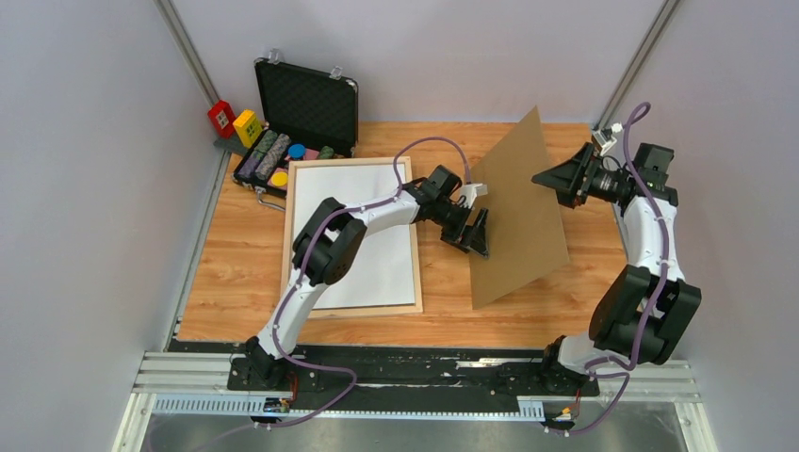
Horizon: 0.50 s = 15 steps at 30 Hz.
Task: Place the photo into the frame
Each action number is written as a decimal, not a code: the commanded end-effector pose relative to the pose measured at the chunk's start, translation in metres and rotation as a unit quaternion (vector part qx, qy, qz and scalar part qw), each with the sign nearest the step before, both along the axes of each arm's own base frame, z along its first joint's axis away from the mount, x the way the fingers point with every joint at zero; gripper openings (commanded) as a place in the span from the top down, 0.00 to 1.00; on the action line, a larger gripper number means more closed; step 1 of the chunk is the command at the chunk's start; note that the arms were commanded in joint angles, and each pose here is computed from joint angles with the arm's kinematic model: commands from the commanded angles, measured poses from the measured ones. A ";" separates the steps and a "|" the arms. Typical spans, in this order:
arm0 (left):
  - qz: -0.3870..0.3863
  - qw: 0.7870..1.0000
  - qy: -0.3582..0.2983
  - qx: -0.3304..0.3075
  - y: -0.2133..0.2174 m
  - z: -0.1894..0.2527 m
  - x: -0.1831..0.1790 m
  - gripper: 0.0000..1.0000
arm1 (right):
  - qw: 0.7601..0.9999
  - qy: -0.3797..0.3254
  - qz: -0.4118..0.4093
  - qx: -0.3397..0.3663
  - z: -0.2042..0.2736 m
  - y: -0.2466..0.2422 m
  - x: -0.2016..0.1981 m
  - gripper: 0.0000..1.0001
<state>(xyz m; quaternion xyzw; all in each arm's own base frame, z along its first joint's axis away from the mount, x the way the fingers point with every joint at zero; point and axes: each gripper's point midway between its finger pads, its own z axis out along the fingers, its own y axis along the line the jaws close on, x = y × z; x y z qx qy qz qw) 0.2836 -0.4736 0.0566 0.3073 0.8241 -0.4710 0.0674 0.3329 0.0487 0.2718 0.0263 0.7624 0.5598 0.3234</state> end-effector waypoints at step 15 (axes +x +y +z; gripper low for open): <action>0.036 0.997 -0.049 -0.048 0.006 0.100 0.023 0.00 | 0.997 -0.058 0.025 -0.035 0.044 0.030 -0.006 0.12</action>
